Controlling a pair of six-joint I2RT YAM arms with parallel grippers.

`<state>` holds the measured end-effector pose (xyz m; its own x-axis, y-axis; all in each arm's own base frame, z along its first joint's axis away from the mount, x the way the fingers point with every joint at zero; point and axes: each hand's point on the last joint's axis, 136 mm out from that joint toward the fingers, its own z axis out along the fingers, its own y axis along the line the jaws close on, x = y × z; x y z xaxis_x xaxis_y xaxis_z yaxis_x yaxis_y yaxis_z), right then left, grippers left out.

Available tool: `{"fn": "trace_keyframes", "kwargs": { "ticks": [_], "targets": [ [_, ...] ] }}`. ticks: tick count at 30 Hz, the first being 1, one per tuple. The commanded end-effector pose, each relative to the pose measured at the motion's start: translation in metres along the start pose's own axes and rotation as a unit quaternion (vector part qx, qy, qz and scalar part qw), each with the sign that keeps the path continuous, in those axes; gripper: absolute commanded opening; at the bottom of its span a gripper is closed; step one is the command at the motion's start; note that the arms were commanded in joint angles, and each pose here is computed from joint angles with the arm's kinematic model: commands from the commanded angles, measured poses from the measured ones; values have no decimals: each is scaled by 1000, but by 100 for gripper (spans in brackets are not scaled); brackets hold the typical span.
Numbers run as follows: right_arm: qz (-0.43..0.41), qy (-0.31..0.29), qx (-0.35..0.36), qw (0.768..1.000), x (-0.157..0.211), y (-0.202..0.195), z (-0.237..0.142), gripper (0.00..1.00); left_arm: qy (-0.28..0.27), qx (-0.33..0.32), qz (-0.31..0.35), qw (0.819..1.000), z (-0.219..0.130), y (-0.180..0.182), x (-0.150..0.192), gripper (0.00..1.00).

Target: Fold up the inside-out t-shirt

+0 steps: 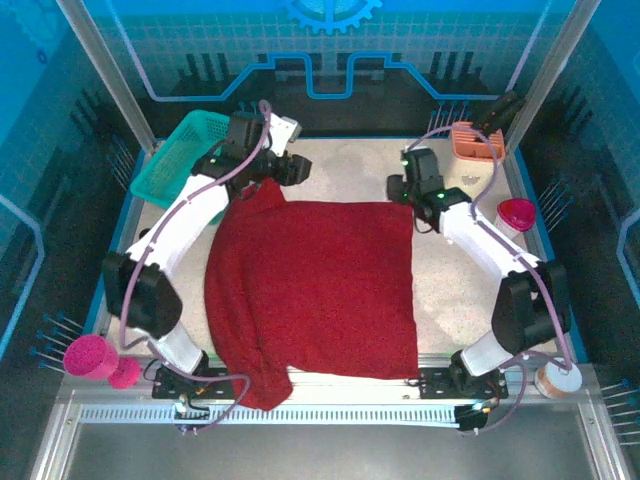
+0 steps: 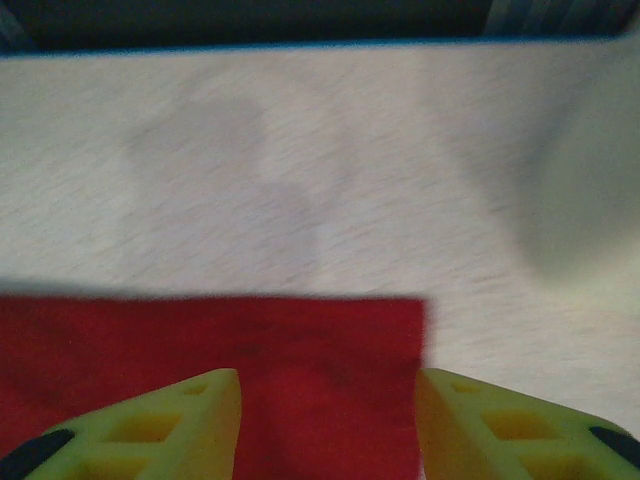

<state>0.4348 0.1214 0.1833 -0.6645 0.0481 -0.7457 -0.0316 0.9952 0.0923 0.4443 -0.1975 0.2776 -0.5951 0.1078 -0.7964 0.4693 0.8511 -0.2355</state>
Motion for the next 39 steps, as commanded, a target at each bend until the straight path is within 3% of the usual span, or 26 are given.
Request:
{"fn": "trace_keyframes", "kwargs": {
  "ticks": [1, 5, 8, 10, 11, 14, 18, 20, 22, 24, 27, 32, 36, 39],
  "targets": [
    [60, 95, -78, 991, 59, 21, 36, 52, 101, -76, -232, 965, 30, 39, 86, 56],
    [117, 149, -111, 976, 88, 18, 72, 50, 158, -193, -303, 920, 31, 74, 169, 57],
    [144, 223, -102, 959, 117, 10, 94, 36, 170, -253, -327, 894, 23, 92, 208, 58],
    [157, 245, -68, 954, 135, -4, 104, 20, 165, -288, -332, 883, 24, 105, 225, 58],
    [178, 249, -77, 949, 139, -5, 106, 7, 164, -300, -330, 880, 29, 111, 231, 58],
    [232, 237, -50, 942, 139, -17, 101, 0, 191, -275, -318, 887, 64, 111, 236, 57],
    [271, 217, 64, 936, 145, -63, 77, 1, 233, -234, -288, 899, 115, 97, 233, 55],
    [320, 215, 93, 918, 159, -90, 66, 1, 240, -202, -252, 915, 140, 81, 226, 55],
    [362, 213, 100, 902, 173, -110, 58, 1, 248, -169, -199, 933, 164, 60, 218, 56],
    [375, 205, 68, 901, 181, -115, 56, 2, 257, -145, -159, 942, 186, 44, 212, 56],
    [374, 212, 64, 900, 180, -113, 47, 7, 273, -125, -132, 945, 201, 37, 205, 56],
    [310, 188, 29, 932, 151, -94, 32, 35, 267, -158, -158, 937, 149, 46, 181, 57],
    [198, 202, 15, 959, 139, -58, 21, 42, 222, -146, -212, 940, 86, 37, 161, 60],
    [182, 194, -7, 964, 132, -44, 27, 44, 173, -165, -257, 936, 48, 51, 161, 64]
  ]
}}
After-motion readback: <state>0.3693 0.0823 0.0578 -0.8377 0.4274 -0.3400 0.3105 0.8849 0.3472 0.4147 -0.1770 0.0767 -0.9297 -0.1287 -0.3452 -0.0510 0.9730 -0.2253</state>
